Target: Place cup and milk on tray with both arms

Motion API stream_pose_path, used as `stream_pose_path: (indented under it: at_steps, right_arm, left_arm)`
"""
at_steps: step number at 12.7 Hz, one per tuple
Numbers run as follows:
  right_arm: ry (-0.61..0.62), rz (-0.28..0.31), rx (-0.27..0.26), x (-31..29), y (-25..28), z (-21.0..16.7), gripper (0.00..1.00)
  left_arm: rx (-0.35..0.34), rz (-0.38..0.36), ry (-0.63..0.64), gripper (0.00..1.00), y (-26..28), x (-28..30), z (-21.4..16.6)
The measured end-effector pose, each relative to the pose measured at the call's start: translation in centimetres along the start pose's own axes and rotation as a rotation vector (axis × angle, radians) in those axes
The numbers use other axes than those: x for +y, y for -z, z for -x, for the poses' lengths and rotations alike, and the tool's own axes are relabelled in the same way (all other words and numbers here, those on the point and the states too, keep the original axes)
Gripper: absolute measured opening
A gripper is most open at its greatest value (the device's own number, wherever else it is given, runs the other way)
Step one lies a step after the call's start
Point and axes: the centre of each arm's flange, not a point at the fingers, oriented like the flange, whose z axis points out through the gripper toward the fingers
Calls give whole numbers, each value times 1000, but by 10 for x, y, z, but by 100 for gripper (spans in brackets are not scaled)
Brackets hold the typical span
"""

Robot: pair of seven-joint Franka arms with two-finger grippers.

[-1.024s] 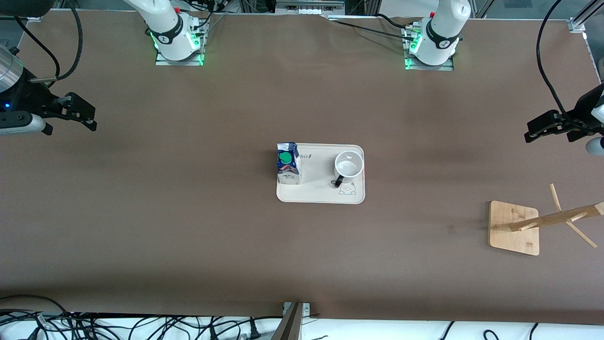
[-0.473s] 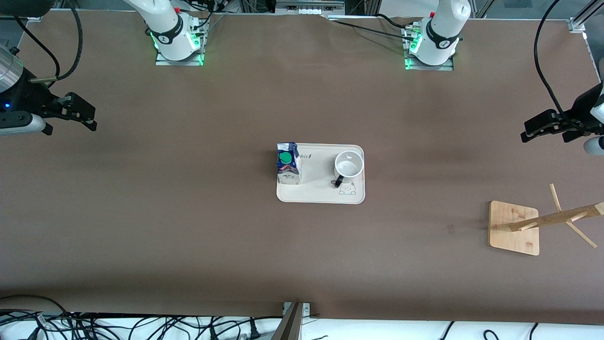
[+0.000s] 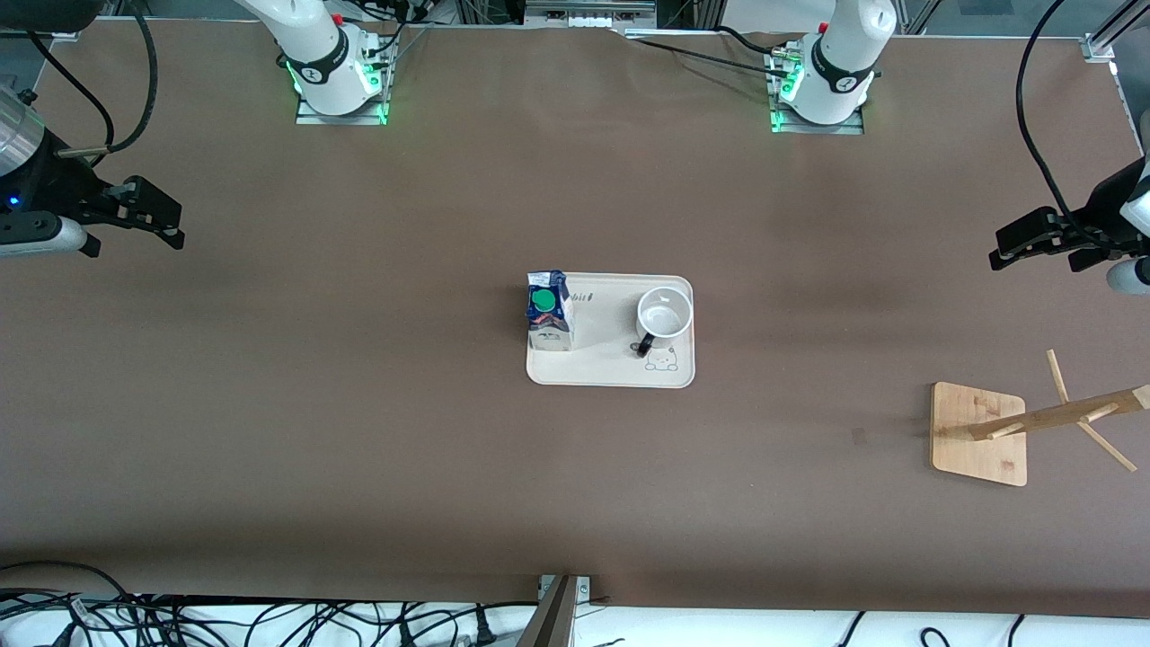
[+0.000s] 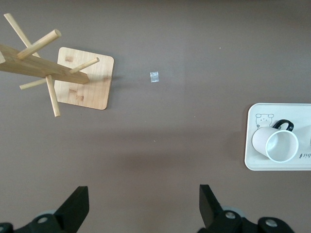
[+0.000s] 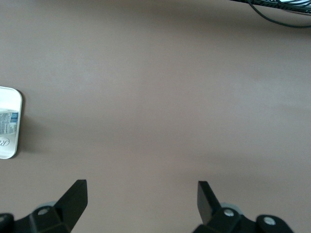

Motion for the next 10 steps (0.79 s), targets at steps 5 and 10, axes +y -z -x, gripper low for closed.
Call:
stream_pose_path:
  at_steps: [5, 10]
  right_arm:
    - [0, 0, 0, 0, 0, 0, 100]
    - [1, 0, 0, 0, 0, 0, 100]
  left_arm:
    - [0, 0, -52, 100, 0, -1, 0]
    - [0, 0, -53, 100, 0, 0, 0]
